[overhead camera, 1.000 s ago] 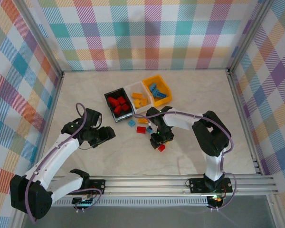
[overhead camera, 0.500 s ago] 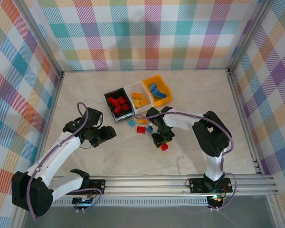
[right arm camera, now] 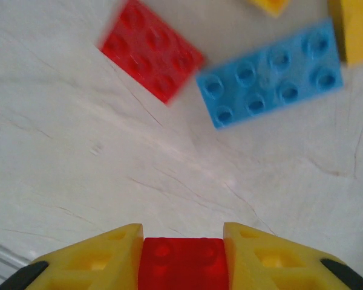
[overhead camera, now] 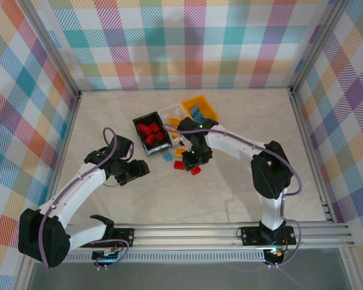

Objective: Sort the legos into containers by color

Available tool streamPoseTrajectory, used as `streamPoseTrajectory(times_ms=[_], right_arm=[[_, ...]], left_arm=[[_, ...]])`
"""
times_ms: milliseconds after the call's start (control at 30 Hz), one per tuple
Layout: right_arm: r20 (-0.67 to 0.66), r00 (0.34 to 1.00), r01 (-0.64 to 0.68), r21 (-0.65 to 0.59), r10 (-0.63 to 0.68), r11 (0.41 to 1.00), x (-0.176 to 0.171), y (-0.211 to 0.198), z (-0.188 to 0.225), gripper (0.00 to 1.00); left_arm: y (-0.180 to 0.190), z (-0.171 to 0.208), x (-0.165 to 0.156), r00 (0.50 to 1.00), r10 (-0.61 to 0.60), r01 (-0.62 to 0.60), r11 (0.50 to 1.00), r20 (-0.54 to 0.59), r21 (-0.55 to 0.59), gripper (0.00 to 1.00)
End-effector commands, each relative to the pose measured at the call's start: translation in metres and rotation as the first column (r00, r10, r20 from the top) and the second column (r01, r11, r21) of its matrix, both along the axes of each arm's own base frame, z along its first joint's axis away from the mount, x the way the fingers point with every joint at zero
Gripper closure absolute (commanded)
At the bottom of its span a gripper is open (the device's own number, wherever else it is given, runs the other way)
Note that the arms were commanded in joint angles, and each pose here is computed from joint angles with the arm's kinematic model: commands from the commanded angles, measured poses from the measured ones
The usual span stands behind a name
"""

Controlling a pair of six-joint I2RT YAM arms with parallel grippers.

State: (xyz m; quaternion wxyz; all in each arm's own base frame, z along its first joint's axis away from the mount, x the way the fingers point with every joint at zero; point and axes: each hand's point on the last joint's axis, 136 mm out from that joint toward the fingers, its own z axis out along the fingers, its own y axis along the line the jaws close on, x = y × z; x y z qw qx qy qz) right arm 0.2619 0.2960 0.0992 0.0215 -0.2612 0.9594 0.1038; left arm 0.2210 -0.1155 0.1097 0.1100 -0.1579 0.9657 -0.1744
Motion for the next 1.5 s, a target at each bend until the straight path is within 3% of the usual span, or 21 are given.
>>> streamPoseTrajectory(times_ms=[0,233,333,667,933,1300,1467], right_arm=[[-0.033,0.999,0.034,0.072,-0.031,0.997,0.017,0.025,0.013,0.62],[0.011,0.998,0.057,0.287,-0.062,0.956,0.085,0.106,0.051,0.61],[0.024,0.997,0.064,0.341,-0.077,0.938,0.109,0.131,0.047,0.6],[0.047,0.978,0.151,0.509,-0.202,0.848,0.168,0.149,0.054,0.48],[0.12,0.979,0.091,0.455,-0.162,0.886,0.14,0.106,0.102,0.45],[0.003,0.95,0.292,0.341,-0.311,0.894,0.058,-0.03,0.072,0.37],[-0.017,0.93,0.355,0.313,-0.368,0.881,0.029,-0.069,0.067,0.36]], left_arm=[[0.003,0.007,-0.001,1.0,-0.022,0.022,1.0,0.007,0.01,0.33],[0.007,0.003,-0.013,1.0,-0.022,0.023,1.0,-0.02,0.015,0.33],[0.01,0.003,-0.017,0.999,-0.02,0.021,1.0,-0.029,0.022,0.33],[0.01,0.003,-0.019,0.999,-0.013,0.014,1.0,-0.045,0.022,0.33],[-0.007,-0.004,0.0,0.998,-0.053,0.053,0.998,-0.032,0.015,0.33],[-0.096,-0.026,0.053,0.954,-0.298,0.299,0.949,-0.024,0.096,0.23],[-0.13,-0.051,0.068,0.919,-0.388,0.394,0.911,-0.07,0.12,0.23]])
